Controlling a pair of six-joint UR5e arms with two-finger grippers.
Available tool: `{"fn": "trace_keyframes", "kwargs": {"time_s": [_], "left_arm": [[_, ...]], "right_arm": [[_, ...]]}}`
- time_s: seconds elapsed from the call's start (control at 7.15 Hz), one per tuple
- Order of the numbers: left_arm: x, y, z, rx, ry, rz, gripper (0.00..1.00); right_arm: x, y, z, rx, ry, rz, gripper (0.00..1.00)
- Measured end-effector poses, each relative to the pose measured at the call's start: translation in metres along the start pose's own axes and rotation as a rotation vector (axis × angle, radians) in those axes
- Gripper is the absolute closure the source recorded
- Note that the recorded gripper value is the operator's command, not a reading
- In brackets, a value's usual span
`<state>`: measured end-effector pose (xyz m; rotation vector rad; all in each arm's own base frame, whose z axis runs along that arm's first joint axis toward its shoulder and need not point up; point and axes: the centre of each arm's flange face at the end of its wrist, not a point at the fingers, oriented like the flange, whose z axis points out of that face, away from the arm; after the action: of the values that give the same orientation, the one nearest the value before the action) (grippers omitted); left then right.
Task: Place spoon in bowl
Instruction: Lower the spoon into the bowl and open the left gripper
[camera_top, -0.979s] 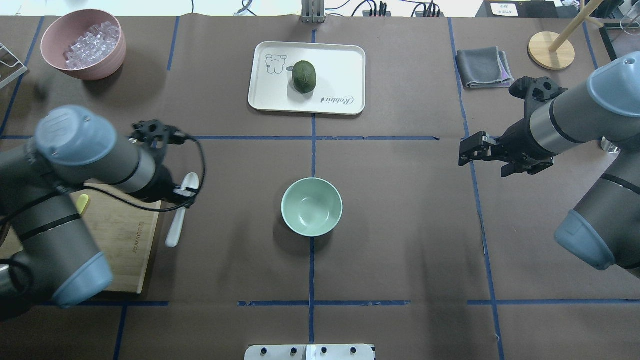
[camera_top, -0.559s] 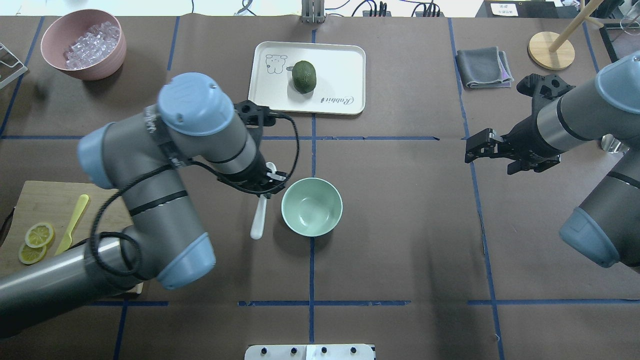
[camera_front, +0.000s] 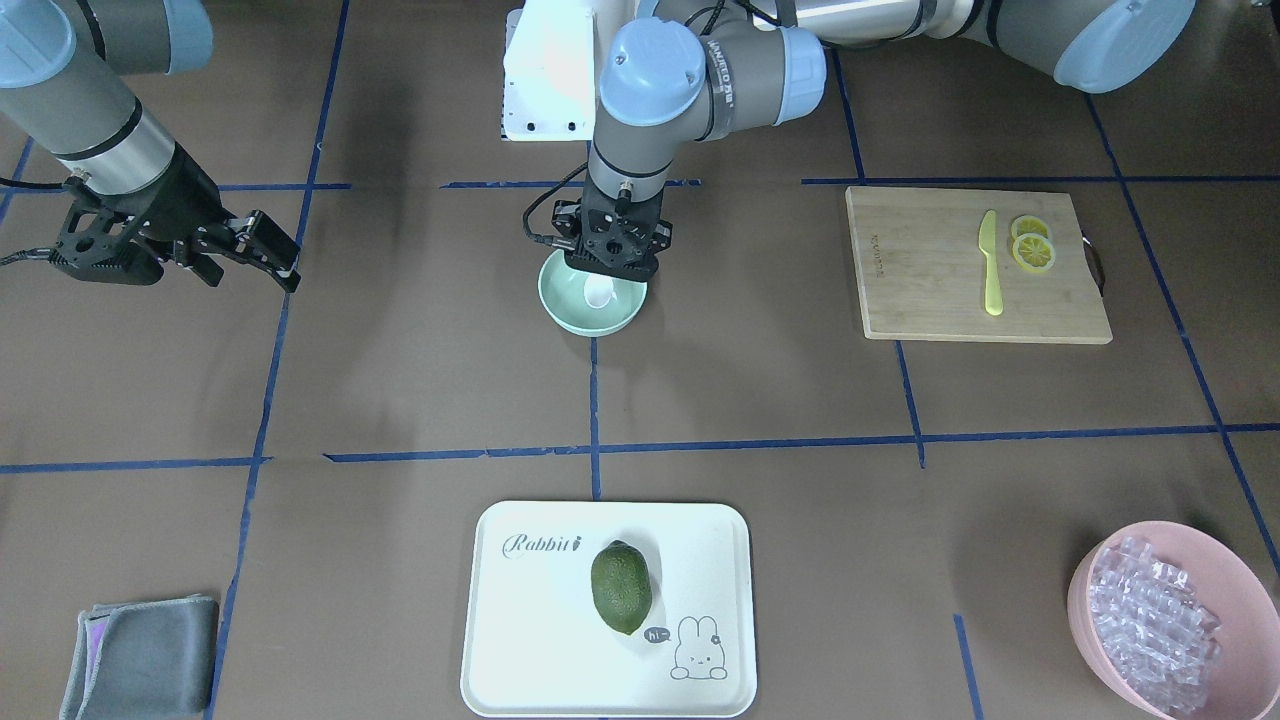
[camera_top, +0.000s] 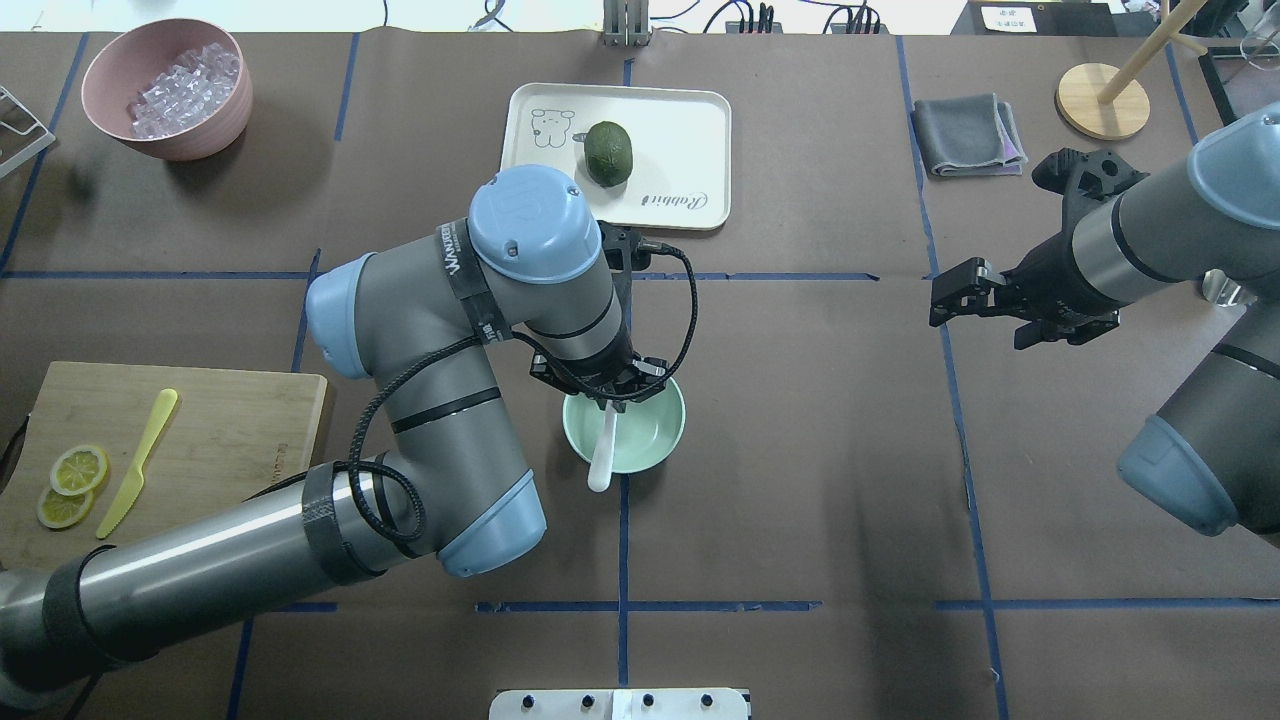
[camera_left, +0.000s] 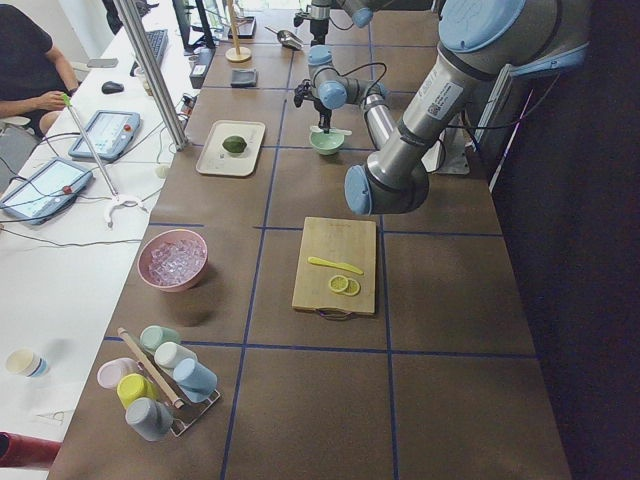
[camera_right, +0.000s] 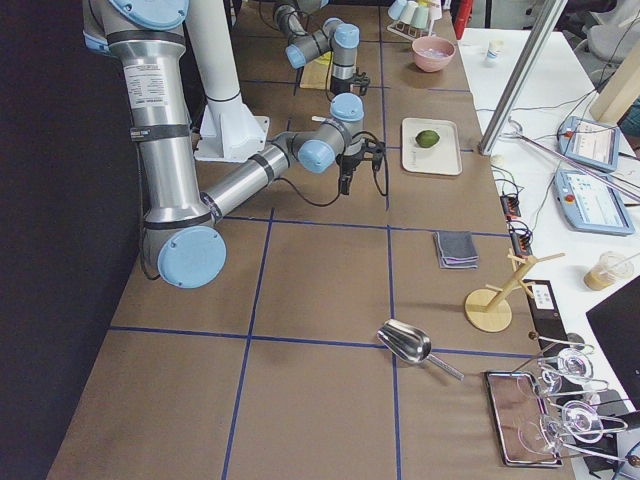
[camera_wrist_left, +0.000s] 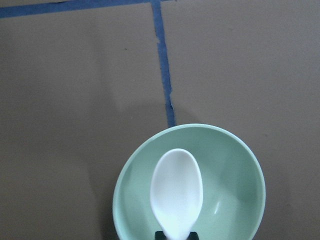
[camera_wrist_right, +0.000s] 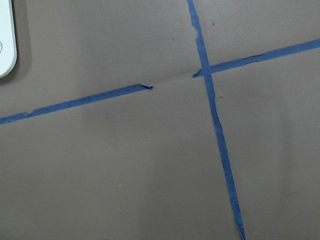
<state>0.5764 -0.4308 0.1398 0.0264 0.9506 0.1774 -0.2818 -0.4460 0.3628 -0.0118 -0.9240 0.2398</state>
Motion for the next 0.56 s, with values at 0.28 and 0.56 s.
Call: {"fn": "trace_keyframes", "kwargs": {"time_s": [0.28,0.56], "left_arm": [[0.007,-0.009,0.011,-0.001,-0.005,0.001,0.66],[0.008,-0.012,0.019,-0.006,-0.015,-0.002,0.15]], "right_arm": [[0.001,0.0,0.0,-0.001,0.001,0.002,0.0],[0.001,0.001,0.001,-0.002,0.001,0.002,0.0]]}}
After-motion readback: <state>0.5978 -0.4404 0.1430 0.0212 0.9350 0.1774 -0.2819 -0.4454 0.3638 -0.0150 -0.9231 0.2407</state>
